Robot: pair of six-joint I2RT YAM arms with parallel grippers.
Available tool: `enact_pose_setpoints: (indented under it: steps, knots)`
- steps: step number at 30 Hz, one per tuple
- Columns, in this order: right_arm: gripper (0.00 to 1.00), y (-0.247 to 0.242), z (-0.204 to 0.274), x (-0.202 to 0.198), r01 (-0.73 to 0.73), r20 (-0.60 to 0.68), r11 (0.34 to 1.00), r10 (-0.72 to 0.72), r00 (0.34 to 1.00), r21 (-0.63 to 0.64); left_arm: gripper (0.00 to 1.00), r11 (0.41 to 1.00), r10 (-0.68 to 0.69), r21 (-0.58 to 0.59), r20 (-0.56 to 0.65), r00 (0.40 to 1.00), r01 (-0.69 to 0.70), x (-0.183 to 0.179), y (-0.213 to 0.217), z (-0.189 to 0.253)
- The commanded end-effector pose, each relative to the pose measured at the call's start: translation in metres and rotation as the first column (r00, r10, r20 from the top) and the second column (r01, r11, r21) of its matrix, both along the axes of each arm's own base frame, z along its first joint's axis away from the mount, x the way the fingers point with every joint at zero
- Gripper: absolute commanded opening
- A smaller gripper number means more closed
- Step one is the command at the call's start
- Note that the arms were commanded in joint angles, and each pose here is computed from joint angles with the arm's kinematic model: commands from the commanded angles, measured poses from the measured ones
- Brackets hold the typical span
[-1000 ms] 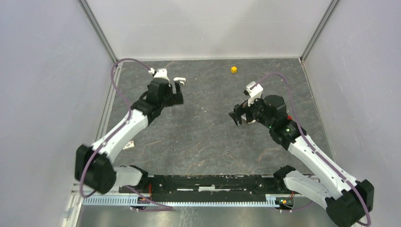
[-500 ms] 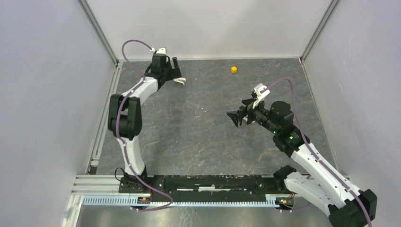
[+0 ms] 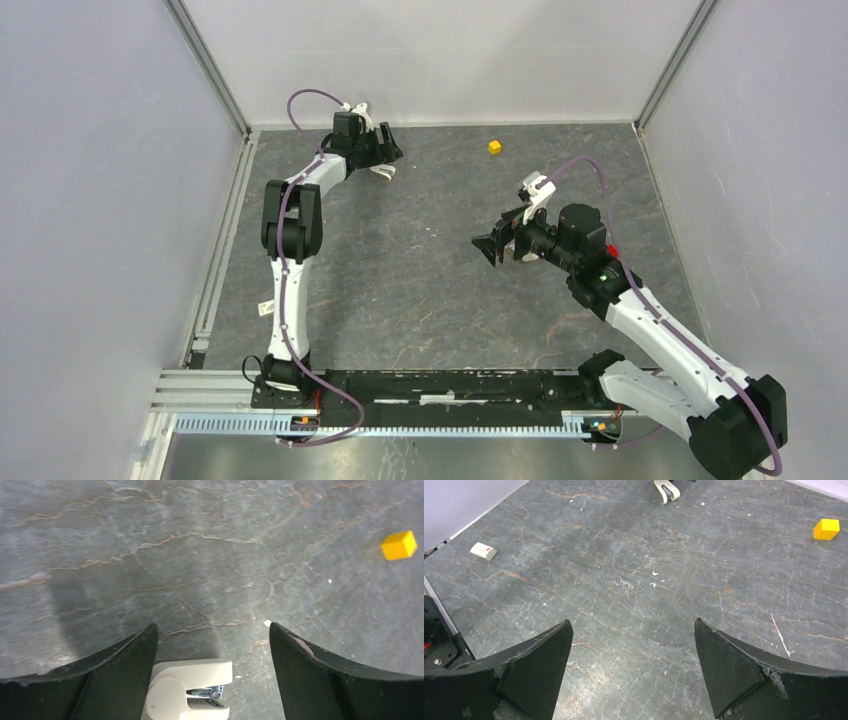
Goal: Load the staples into the stapler
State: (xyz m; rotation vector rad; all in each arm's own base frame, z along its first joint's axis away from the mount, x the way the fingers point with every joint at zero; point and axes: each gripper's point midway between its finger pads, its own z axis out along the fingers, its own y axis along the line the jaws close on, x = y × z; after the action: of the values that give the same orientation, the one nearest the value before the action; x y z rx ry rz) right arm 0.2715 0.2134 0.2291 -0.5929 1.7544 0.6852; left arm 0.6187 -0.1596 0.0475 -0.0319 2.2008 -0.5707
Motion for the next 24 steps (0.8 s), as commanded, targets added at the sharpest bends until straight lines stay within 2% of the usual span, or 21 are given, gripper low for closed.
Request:
enact_pose_setpoints:
  steps: [1,8,14,18,24]
  knots:
    - [0.98,0.004,0.039,0.008,-0.006,0.098,0.999,0.002,0.995,0.044,0.85,0.98,-0.15,-0.133,0.005,0.989,0.15,-0.008,-0.028,0.012]
    - [0.98,0.003,0.029,0.01,0.003,0.089,1.0,-0.005,0.996,0.025,0.79,0.959,-0.238,-0.174,-0.059,0.97,0.225,-0.054,-0.036,0.021]
    - [0.98,0.006,0.026,0.003,-0.028,0.084,0.999,0.025,0.996,0.038,0.78,0.96,-0.281,-0.01,-0.066,0.958,0.281,-0.082,-0.028,0.016]
    - [0.98,0.004,0.024,0.001,-0.033,0.08,0.999,0.031,0.996,0.025,0.78,0.944,-0.327,0.024,-0.057,0.943,0.329,-0.087,-0.031,0.008]
    - [0.98,-0.002,0.025,0.0,-0.004,0.083,1.0,0.003,0.997,0.019,0.71,0.954,-0.281,0.091,-0.069,0.957,0.286,-0.081,-0.026,-0.003]
